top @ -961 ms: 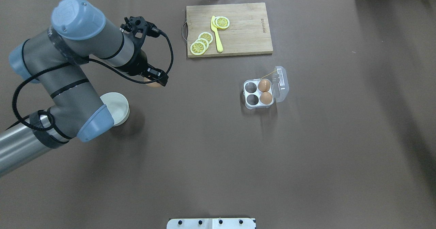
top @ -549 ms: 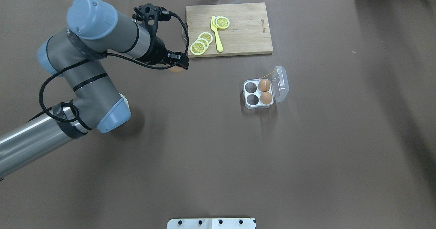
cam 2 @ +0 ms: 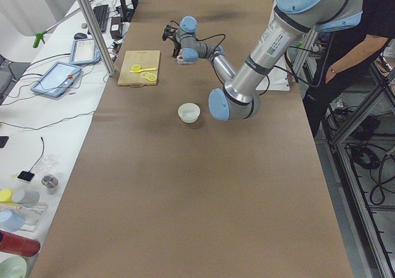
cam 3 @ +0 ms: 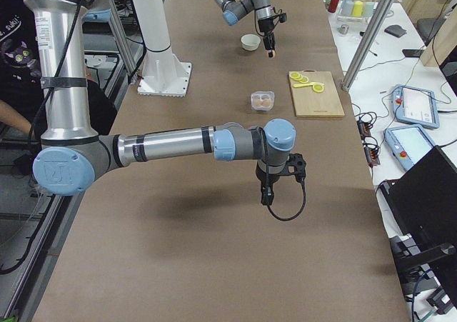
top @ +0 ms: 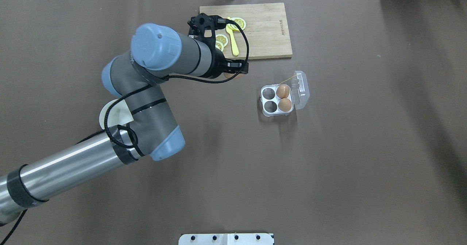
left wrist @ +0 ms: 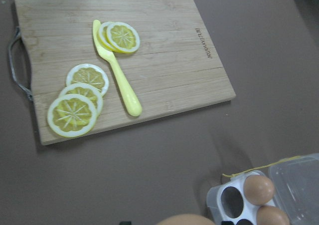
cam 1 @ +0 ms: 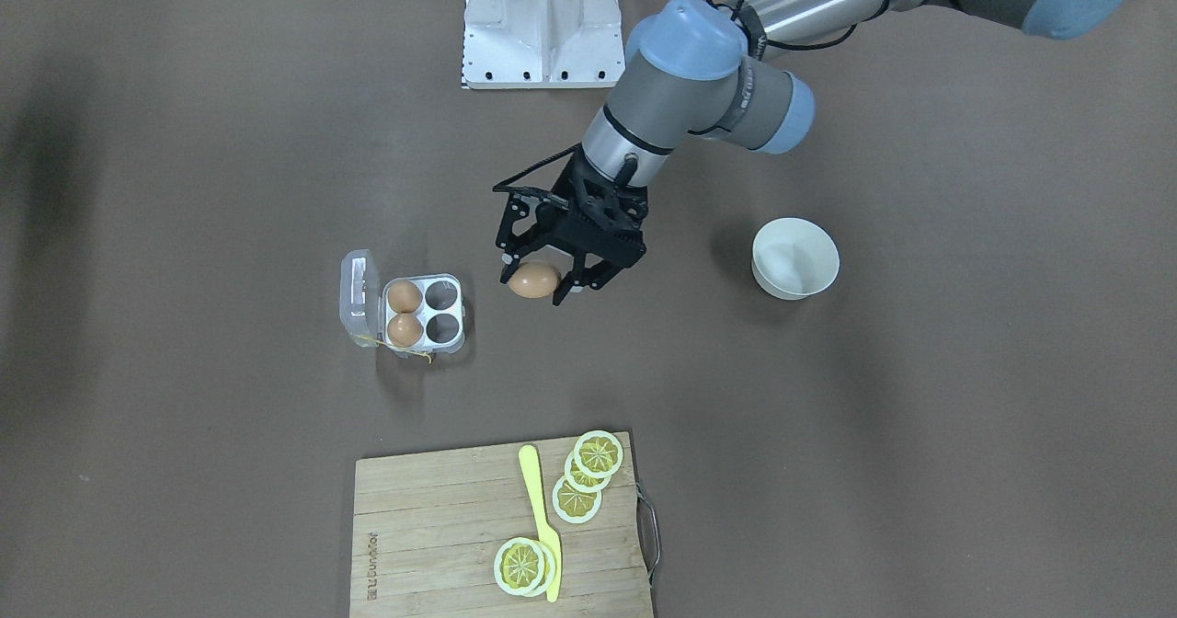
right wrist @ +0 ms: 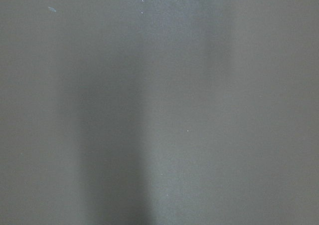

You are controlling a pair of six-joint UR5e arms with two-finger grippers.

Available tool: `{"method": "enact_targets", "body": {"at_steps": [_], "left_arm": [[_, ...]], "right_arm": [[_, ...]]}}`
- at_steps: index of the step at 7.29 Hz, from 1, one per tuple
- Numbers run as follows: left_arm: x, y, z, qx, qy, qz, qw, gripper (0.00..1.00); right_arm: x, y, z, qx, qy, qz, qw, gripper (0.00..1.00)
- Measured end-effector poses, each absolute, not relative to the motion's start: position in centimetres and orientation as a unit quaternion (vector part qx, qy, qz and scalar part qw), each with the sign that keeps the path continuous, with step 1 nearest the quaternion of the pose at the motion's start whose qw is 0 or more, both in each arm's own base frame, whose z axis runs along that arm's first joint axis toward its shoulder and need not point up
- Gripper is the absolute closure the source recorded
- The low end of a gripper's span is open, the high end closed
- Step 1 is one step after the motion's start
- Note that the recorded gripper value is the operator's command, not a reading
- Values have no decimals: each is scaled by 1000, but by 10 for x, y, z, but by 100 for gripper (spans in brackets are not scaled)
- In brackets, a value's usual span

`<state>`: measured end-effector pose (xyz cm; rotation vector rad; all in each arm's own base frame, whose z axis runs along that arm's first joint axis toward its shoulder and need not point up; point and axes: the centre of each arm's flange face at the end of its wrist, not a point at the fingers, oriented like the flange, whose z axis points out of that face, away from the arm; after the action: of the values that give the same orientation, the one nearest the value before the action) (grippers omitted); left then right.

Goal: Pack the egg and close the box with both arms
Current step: 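Lift the egg with the left gripper and carry it toward the clear carton, then lower the egg into the empty carton cup with the left gripper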

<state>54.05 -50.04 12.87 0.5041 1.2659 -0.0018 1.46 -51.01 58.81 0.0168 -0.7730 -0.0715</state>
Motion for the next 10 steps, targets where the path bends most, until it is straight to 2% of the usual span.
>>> {"method": "enact_targets", "body": {"at_steps": [3, 10], "left_arm": [[579, -470, 110, 239, 606, -26, 758, 66], [634, -468, 106, 245, 617, -94, 742, 66]], "right_arm": [[15, -509, 589, 8, -377, -34, 926, 0], [17, -509, 588, 10, -377, -33, 926, 0]]}}
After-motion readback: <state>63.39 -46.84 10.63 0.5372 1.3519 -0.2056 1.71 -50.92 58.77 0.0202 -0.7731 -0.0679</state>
